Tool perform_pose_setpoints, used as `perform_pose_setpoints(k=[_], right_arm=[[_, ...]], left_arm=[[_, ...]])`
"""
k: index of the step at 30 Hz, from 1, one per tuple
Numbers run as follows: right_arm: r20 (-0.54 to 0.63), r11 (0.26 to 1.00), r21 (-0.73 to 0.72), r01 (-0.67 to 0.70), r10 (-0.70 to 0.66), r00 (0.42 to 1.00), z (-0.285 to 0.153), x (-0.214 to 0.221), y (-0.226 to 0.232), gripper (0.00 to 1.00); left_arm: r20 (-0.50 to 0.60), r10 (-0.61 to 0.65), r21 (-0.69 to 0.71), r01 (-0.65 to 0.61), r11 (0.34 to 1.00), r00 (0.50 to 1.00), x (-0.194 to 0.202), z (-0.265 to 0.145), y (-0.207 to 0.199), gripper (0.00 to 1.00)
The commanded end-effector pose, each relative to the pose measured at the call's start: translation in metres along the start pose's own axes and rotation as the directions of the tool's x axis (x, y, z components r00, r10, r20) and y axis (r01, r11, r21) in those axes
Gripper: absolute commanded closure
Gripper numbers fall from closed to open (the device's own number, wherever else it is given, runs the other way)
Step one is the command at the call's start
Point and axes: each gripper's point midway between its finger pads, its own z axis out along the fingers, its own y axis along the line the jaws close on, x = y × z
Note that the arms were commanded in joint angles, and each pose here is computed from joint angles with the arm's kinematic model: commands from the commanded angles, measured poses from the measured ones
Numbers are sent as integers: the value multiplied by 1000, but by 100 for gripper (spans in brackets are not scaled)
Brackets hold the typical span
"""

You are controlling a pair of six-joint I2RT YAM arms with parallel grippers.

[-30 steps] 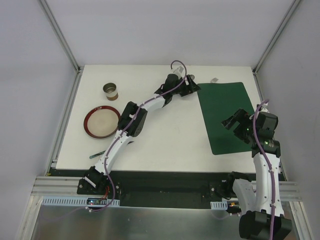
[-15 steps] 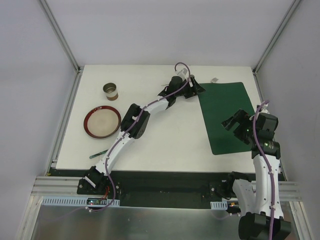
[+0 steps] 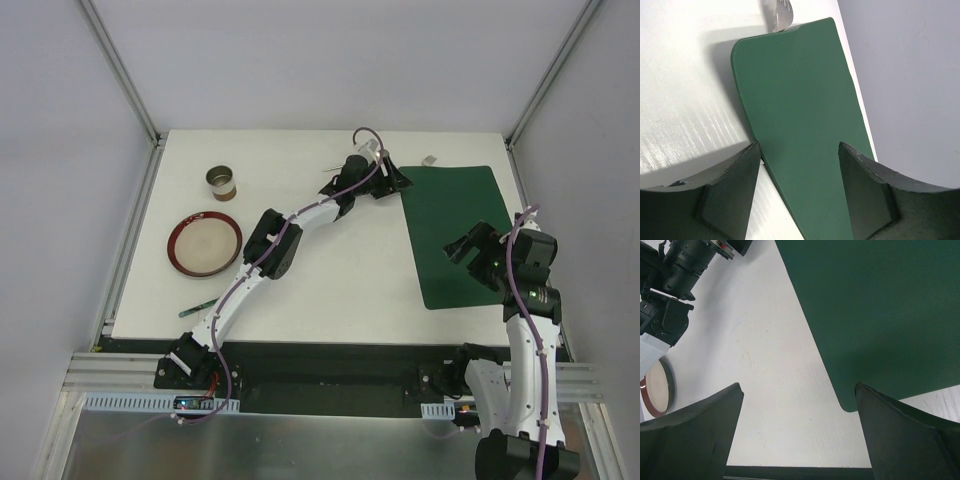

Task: Set the dinner table for one person
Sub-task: Pick up the napkin from the corner of the board.

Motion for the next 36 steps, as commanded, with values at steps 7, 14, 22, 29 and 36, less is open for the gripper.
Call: perform_pose_setpoints(k=[7,14,22,29,36], right_arm=[[18,999,53,-1,0,1000,23,-10,-13,4],[0,994,111,-10,10,1000,73,-40,-24,4],[-119,985,165,-52,72,990,149,-56,-39,4],[-190,983,158,-88,118,975,188,-53,-44,3],[-198,983,150,-108,137,971,202,-59,-40,3]], left_arm=[[18,106,59,-107,993,994,-22,-19,-44,39],[55,289,91,-293,952,956,-76,-79,-100,33],[83,376,76,-382,921,923,-118,-146,-133,29],[51,429,-5,-430,903,902,-139,-185,-124,25],[74,442,-74,-437,896,894,-157,-221,-112,23]])
